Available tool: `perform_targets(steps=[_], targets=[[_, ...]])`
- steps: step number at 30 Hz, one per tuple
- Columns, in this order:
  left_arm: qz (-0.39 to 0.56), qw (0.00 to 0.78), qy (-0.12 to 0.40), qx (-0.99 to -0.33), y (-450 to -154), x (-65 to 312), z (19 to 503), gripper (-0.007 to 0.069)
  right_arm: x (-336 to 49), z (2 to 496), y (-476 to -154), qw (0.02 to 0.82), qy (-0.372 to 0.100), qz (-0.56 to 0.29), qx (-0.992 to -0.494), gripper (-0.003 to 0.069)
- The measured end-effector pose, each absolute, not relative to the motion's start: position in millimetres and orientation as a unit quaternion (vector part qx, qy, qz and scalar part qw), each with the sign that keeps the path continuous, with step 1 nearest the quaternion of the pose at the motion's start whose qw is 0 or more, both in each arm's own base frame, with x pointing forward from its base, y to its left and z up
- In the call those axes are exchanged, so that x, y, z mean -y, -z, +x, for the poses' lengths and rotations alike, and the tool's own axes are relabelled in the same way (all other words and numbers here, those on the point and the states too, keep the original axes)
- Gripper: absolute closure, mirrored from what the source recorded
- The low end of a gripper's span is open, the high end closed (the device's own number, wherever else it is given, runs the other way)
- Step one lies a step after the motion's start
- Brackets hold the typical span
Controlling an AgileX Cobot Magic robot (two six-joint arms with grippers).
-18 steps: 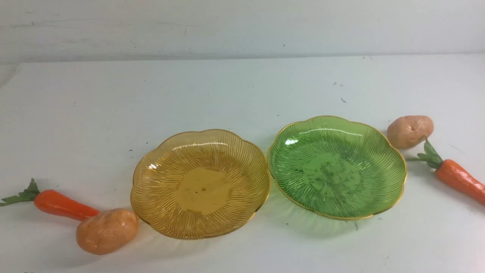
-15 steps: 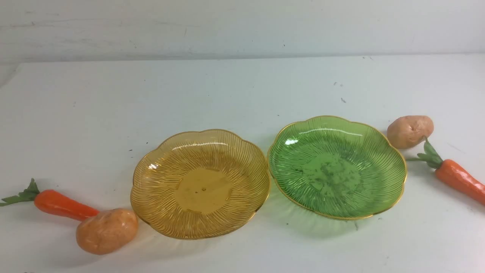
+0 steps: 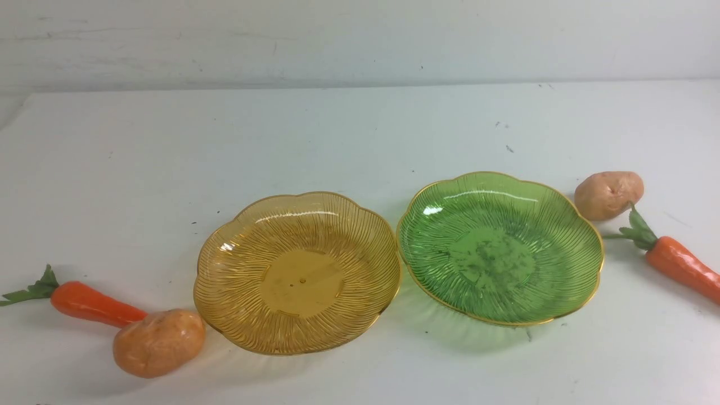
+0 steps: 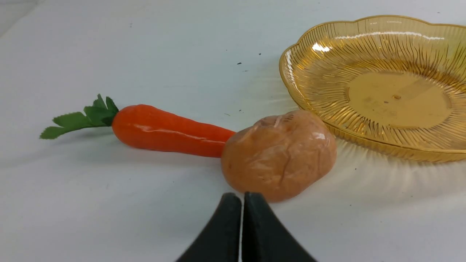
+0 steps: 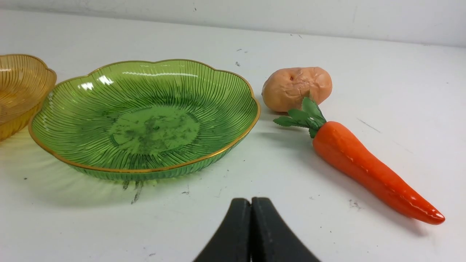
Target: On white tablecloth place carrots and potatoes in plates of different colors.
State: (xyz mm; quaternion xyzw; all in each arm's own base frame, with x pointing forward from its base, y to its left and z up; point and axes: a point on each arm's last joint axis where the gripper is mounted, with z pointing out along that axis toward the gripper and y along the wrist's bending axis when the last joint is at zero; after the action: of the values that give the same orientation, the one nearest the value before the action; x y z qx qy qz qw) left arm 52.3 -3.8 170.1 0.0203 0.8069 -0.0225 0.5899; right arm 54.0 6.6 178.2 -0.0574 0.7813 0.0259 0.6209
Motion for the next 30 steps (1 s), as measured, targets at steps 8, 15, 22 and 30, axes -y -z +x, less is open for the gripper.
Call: perform_targets(steps=[8,15,22,30], targets=[[0.02,0.59,0.023,-0.807,-170.1,3.8,52.3,0.0628,-6.6,54.0,-178.2,0.621,-0.026,-0.057,-0.781,0.0674],[0.02,0.59,0.023,-0.807,-170.1,3.8,52.3,0.0628,-6.1,54.0,-178.2,0.621,-0.015,-0.067,-0.781,0.0674],[0.02,0.59,0.023,-0.807,-170.1,3.8,52.3,0.0628,-4.6,54.2,-178.4,0.622,0.013,-0.089,-0.778,0.0674],[0.02,0.59,0.023,-0.807,-170.1,3.8,52.3,0.0628,-10.7,54.6,-183.7,0.629,-0.146,0.052,-0.761,0.0674]])
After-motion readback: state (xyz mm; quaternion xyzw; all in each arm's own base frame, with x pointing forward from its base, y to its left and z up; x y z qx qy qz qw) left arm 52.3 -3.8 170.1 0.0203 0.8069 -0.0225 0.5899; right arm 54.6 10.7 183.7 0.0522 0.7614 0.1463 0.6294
